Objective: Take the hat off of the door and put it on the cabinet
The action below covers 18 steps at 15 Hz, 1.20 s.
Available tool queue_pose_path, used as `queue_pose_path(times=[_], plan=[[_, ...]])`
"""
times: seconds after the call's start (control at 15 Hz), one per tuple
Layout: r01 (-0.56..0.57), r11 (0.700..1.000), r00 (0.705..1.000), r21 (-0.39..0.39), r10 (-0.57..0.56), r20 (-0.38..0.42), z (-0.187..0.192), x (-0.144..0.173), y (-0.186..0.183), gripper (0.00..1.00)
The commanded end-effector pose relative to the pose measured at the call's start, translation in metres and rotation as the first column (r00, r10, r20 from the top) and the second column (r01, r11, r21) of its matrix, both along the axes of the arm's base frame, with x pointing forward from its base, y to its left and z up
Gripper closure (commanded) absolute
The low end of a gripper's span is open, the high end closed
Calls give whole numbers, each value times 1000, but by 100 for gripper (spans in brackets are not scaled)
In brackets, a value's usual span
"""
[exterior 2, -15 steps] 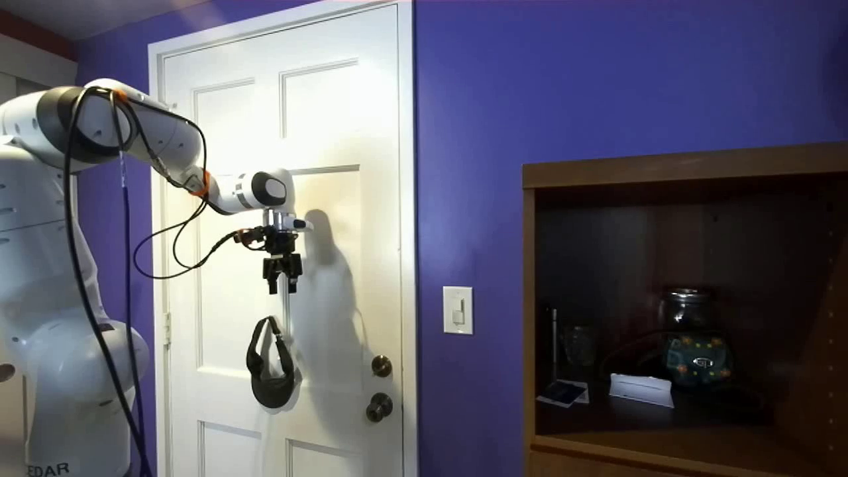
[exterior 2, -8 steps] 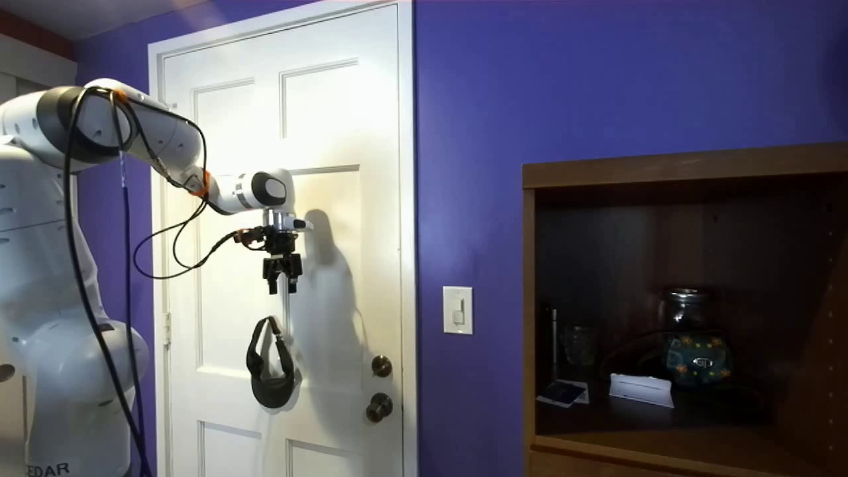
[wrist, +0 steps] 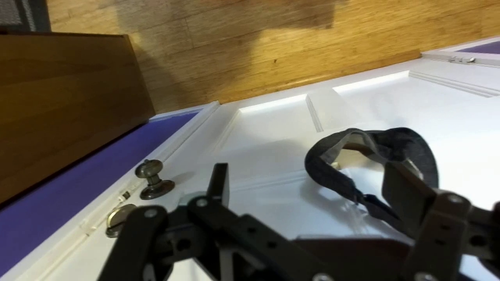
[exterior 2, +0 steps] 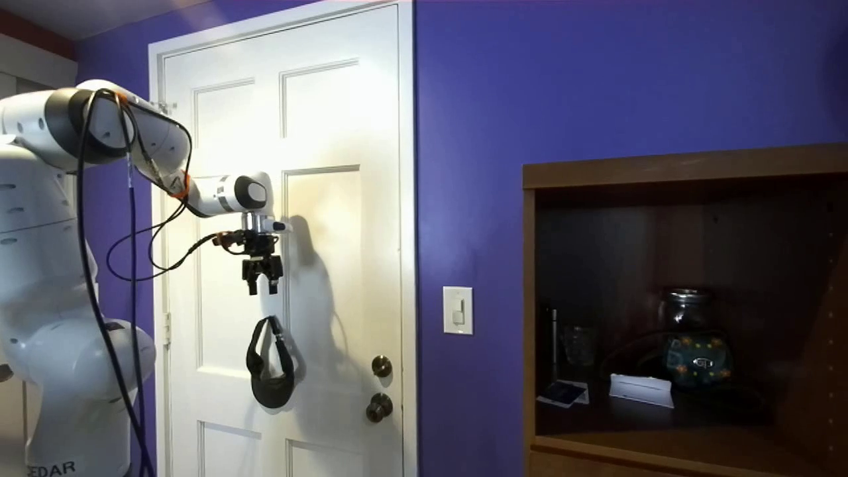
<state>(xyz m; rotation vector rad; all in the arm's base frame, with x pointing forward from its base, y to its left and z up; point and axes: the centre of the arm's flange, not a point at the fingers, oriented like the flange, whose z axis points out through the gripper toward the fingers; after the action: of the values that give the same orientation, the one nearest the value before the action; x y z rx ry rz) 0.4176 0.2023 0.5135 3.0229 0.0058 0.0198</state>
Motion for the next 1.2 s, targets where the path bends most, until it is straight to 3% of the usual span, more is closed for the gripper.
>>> queue_pose_path(times=[0.0,0.07,0.8,1.13], plan=[[-21,999,997,35,18,69,-27,-34,21,0],[-26,1000,999,12,26,28,-12,-11,20,0],[-32,999,998,12,31,52,-24,-24,23,0],[-2,994,1000,108,4,-23,-56,-23,26,0]])
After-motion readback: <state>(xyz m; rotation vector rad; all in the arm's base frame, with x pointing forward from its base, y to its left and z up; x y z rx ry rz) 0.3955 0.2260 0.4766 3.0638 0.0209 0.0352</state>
